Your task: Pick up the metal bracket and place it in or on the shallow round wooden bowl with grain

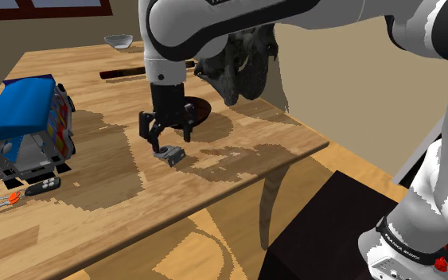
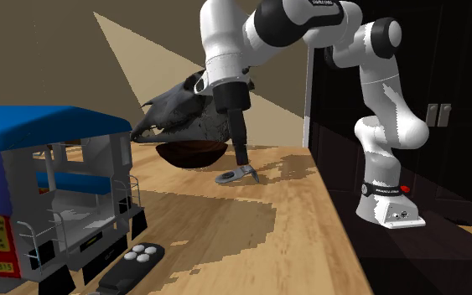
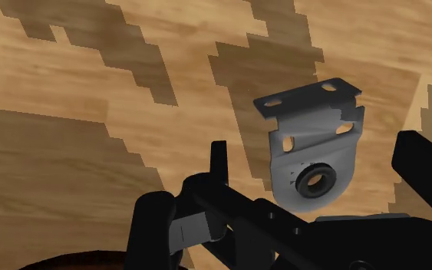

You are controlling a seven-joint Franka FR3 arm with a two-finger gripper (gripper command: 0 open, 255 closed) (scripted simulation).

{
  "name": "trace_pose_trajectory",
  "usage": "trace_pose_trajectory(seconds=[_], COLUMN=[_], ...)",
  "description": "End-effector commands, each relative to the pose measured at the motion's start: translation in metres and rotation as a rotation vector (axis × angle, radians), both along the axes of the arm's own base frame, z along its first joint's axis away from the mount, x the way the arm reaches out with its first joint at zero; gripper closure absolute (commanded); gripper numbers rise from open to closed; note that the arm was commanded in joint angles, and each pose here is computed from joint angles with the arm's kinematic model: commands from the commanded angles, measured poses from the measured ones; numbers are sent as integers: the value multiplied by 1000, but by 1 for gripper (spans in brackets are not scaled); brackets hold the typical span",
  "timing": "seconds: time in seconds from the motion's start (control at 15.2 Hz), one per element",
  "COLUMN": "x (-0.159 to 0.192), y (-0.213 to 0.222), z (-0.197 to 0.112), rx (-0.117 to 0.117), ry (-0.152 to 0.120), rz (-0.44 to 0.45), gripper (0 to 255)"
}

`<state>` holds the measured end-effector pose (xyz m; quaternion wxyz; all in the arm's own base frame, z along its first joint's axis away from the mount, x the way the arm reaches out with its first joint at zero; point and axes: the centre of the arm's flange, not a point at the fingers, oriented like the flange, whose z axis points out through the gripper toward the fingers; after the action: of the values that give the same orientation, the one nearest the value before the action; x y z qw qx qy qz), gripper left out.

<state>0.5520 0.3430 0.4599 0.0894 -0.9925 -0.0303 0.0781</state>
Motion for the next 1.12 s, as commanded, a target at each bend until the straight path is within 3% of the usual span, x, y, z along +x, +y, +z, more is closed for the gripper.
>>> trace_pose_trajectory(seconds=[0.0, 0.46, 0.53, 1.06], x=[-2, -2, -2, -1], y=[1, 1, 1, 3], z=[-8, -8, -8, -12], rx=[0, 0, 0, 0], ry=[0, 0, 0, 0], rz=[0, 0, 0, 0], gripper=[0, 0, 255, 255])
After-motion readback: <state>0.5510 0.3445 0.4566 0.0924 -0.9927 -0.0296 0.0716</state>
